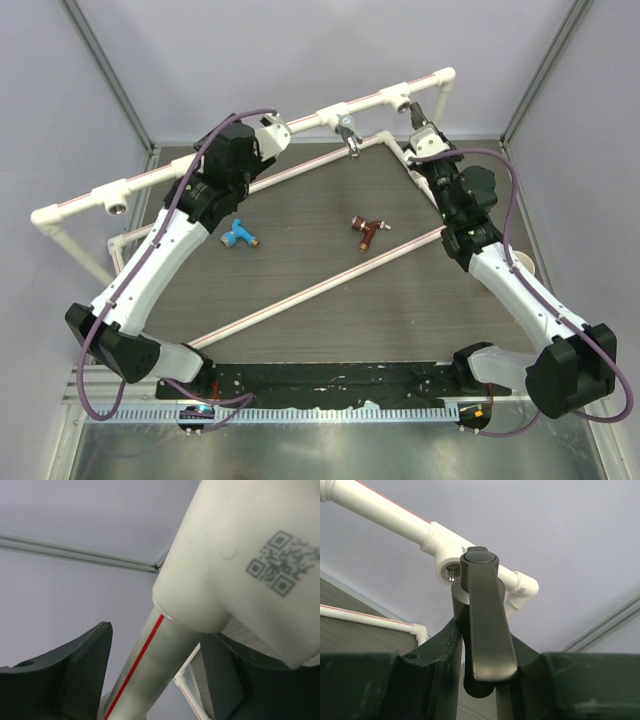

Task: Install the water faucets

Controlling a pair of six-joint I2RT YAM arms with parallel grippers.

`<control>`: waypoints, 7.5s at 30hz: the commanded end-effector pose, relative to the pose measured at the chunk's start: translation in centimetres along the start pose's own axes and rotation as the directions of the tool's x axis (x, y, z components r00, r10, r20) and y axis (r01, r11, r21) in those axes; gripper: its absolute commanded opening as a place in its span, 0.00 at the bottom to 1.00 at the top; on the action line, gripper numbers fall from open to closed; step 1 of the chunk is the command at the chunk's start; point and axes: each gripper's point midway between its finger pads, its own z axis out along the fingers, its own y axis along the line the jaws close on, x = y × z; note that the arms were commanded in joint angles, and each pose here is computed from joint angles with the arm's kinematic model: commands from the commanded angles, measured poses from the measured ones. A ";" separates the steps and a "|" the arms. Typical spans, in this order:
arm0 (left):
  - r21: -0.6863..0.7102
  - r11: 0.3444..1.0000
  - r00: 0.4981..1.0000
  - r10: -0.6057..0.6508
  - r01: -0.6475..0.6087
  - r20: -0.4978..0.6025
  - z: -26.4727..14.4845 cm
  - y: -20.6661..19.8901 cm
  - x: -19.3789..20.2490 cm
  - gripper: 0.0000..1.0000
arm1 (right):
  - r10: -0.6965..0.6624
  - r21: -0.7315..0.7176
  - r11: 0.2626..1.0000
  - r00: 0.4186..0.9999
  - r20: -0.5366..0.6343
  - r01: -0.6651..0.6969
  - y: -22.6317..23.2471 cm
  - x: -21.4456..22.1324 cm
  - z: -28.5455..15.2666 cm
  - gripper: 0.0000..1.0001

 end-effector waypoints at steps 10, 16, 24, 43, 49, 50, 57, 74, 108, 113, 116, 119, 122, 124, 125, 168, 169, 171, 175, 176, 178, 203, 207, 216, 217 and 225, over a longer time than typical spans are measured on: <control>-0.042 0.999 0.999 0.015 -0.013 0.043 0.2 1.0 -0.7 0.03 | 0.034 0.048 0.998 0.993 0.111 -0.040 -1.0 -1.4 1.7 0.01; -0.025 0.999 0.999 0.021 -0.019 0.045 0.2 0.6 -0.6 0.00 | 0.022 0.041 0.999 0.994 0.107 -0.026 -0.9 -1.4 1.5 0.01; -0.018 1.000 0.998 0.012 -0.011 0.057 0.0 0.6 -0.8 0.00 | 0.055 0.000 0.998 0.988 0.142 -0.056 -0.4 -2.4 1.5 0.01; 0.013 1.000 0.997 0.007 -0.008 0.080 -0.4 0.2 -1.2 0.00 | 0.073 -0.017 0.997 0.984 0.160 -0.071 0.3 -2.9 2.1 0.01; 0.016 1.000 0.996 0.006 -0.008 0.087 -0.7 0.1 -1.3 0.00 | 0.021 -0.016 1.000 0.992 0.125 -0.019 1.1 -2.1 2.4 0.01; 0.016 1.000 0.996 0.005 -0.006 0.090 -0.8 0.2 -1.4 0.00 | 0.009 -0.015 1.000 0.992 0.127 -0.007 1.2 -2.2 2.4 0.01; 0.019 1.000 0.995 0.004 -0.006 0.095 -1.0 0.2 -1.4 0.00 | -0.113 0.044 0.993 0.991 0.068 0.110 -0.3 -1.4 2.4 0.01; 0.034 0.999 0.992 -0.002 -0.002 0.124 -1.6 0.0 -1.9 0.00 | 0.006 -0.002 1.000 0.996 0.087 -0.006 2.0 -2.3 3.1 0.01; 0.045 0.999 0.990 0.000 -0.007 0.144 -2.3 -0.1 -2.2 0.00 | 0.836 0.047 0.538 0.540 0.092 -0.841 1.0 -1.4 4.2 0.01; 0.047 0.999 0.988 -0.003 -0.004 0.151 -2.5 -0.1 -2.3 0.00 | 0.900 0.049 0.426 0.428 0.085 -0.904 0.3 -0.3 4.4 0.01; 0.047 0.999 0.988 -0.002 -0.005 0.155 -2.6 -0.1 -2.3 0.00 | 0.937 0.044 0.337 0.339 0.080 -0.941 0.2 0.0 4.5 0.01; 0.047 0.999 0.988 -0.003 -0.004 0.158 -2.7 0.0 -2.3 0.00 | 0.964 0.042 0.250 0.253 0.078 -0.967 0.0 -0.1 4.6 0.01; 0.047 0.999 0.987 -0.004 -0.004 0.160 -2.7 0.0 -2.4 0.00 | 0.981 0.046 0.175 0.178 0.078 -0.984 -0.1 0.0 4.9 0.01; 0.048 0.999 0.987 -0.004 -0.003 0.163 -2.8 0.0 -2.4 0.00 | 0.992 0.025 0.115 0.117 0.052 -0.993 0.5 -0.2 4.9 0.01; 0.050 0.999 0.987 -0.003 -0.005 0.163 -2.8 -0.1 -2.4 0.00 | 0.994 0.024 0.096 0.097 0.050 -0.995 0.5 -0.3 4.9 0.01; 0.055 0.998 0.983 -0.007 -0.004 0.185 -3.6 -0.2 -2.8 0.00 | 0.998 -0.060 0.022 0.019 0.053 -0.998 0.2 -1.5 3.8 0.01; 0.054 0.999 0.982 -0.007 -0.003 0.186 -3.6 -0.1 -2.8 0.00 | 0.990 -0.074 0.137 0.134 0.052 -0.988 0.3 -1.6 3.6 0.01; 0.055 0.998 0.983 -0.007 -0.004 0.185 -3.6 -0.2 -2.8 0.00 | 0.961 -0.084 0.276 0.273 0.047 -0.957 0.1 -1.9 3.0 0.01; 0.054 0.999 0.982 -0.009 -0.001 0.189 -3.8 0.0 -2.8 0.00 | 0.776 -0.080 0.630 0.630 0.031 -0.772 0.1 -0.8 1.7 0.01; 0.055 0.998 0.982 -0.011 0.000 0.190 -3.8 0.0 -2.8 0.00 | 0.742 -0.073 0.669 0.671 0.009 -0.739 0.4 -0.2 1.4 0.01; 0.058 0.998 0.982 -0.012 0.000 0.191 -3.8 -0.1 -2.8 0.00 | 0.647 -0.087 0.760 0.762 0.009 -0.644 0.5 -0.2 0.9 0.01; 0.092 0.996 0.969 -0.030 0.007 0.245 -5.2 -0.4 -3.5 0.00 | 0.822 -0.097 0.570 0.565 0.070 -0.816 2.7 -1.5 2.3 0.01; 0.092 0.996 0.969 -0.027 0.004 0.247 -5.3 -0.4 -3.6 0.00 | 0.933 -0.074 0.356 0.350 0.081 -0.932 3.1 -1.1 2.2 0.01; 0.091 0.996 0.967 -0.028 0.005 0.252 -5.5 -0.4 -3.7 0.00 | 0.982 -0.012 -0.137 -0.137 0.131 -0.990 2.7 0.0 2.4 0.01; 0.092 0.996 0.967 -0.028 0.005 0.253 -5.4 -0.5 -3.8 0.00 | 0.967 -0.015 -0.217 -0.217 0.134 -0.976 2.8 -0.1 2.4 0.01; 0.094 0.996 0.967 -0.028 0.004 0.251 -5.4 -0.5 -3.8 0.00 | 0.850 -0.044 -0.507 -0.507 0.140 -0.861 2.8 -0.1 2.8 0.01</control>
